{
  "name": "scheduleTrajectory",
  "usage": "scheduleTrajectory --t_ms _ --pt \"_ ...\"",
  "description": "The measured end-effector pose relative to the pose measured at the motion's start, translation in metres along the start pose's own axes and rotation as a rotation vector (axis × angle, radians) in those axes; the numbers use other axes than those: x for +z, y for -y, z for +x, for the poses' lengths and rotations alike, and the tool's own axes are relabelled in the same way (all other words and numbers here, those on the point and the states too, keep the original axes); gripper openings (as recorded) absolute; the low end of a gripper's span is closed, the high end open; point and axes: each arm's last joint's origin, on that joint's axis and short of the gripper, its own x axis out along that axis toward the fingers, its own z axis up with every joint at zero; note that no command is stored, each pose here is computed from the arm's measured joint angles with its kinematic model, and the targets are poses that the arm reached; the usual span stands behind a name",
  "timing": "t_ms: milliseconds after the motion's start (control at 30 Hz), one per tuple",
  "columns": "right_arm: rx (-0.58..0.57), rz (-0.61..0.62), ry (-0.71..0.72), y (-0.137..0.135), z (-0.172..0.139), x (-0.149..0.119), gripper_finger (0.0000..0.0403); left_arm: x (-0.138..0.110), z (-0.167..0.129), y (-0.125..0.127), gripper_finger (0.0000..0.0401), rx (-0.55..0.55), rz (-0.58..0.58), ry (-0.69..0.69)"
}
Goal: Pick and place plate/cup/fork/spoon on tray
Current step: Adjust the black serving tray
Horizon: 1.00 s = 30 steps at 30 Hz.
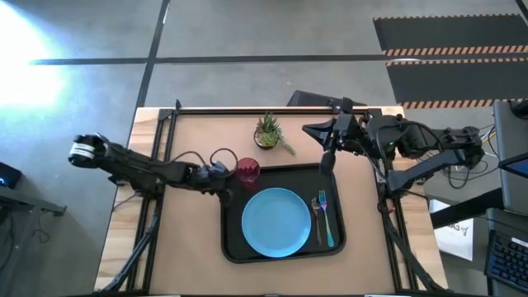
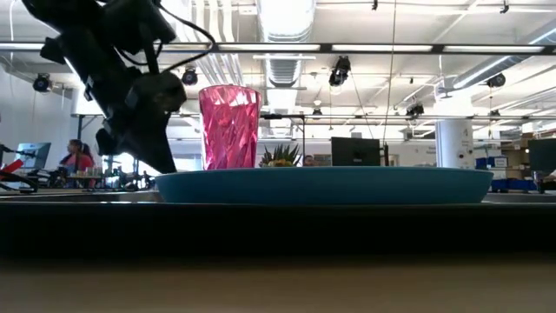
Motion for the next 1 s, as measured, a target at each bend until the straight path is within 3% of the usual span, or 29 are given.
scheduleTrajectory --t_ms 433,733,1000 --pt "0.001 -0.001 0.007 0.006 -0.01 0.002 0.0008 -0.006 0.024 -0.007 0.0 0.124 0.005 -0.057" --pt "0.012 0.002 0.003 0.005 -0.009 0.002 0.0009 0.002 0.026 -0.019 0.0 0.215 -0.016 -0.026" --pt "0.012 0.006 0.003 0.005 -0.009 0.002 0.0009 0.01 0.027 -0.03 0.0 0.259 0.031 -0.027"
